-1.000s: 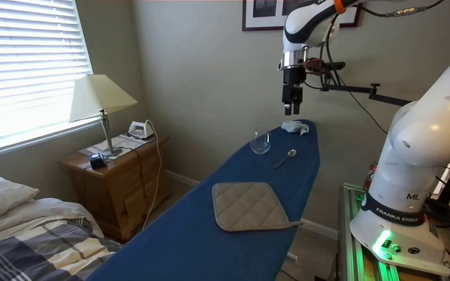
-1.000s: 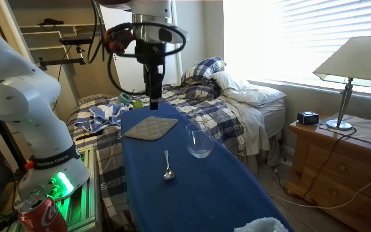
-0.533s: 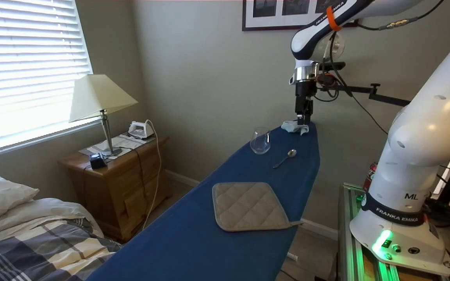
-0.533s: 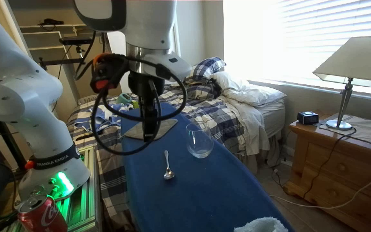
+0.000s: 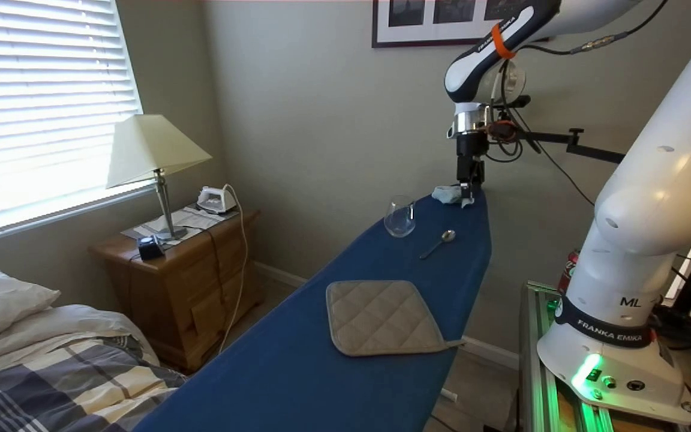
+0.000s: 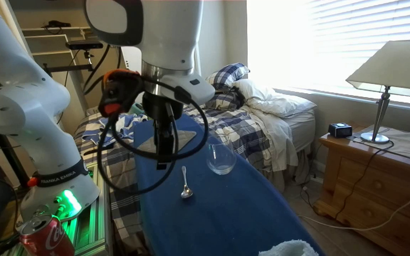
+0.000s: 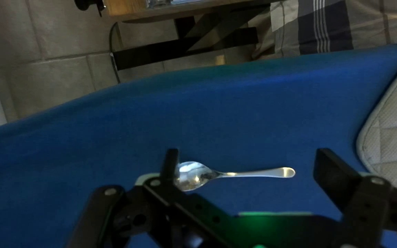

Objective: Put the silver spoon in the glass cup.

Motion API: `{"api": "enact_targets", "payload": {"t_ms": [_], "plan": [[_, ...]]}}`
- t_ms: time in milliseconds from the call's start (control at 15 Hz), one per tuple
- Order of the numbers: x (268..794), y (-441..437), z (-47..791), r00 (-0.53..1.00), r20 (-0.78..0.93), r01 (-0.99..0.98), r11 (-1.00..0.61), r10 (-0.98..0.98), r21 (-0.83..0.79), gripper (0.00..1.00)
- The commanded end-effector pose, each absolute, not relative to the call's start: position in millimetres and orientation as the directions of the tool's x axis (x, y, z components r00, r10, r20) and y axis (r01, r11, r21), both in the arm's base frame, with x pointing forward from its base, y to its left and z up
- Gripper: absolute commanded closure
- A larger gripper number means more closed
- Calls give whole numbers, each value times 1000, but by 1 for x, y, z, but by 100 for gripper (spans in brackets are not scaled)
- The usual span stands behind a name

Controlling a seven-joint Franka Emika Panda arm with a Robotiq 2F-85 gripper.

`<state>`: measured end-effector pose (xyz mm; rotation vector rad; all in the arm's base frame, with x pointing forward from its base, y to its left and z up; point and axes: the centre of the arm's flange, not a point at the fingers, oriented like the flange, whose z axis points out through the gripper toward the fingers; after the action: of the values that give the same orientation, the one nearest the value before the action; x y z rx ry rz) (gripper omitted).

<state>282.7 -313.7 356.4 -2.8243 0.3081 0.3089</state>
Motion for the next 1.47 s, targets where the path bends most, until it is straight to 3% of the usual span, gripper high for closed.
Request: {"api": "enact_targets", "payload": {"t_ms": [0, 1000, 1133, 1400], "plan": [[281, -352, 327, 950, -273, -228, -930, -149, -289, 0], [311, -375, 257, 974, -203, -176, -906, -102, -386, 2], [314, -374, 251, 975, -203, -170, -902, -95, -397, 23], [318, -375, 240, 973, -214, -169, -894, -84, -415, 54]]}}
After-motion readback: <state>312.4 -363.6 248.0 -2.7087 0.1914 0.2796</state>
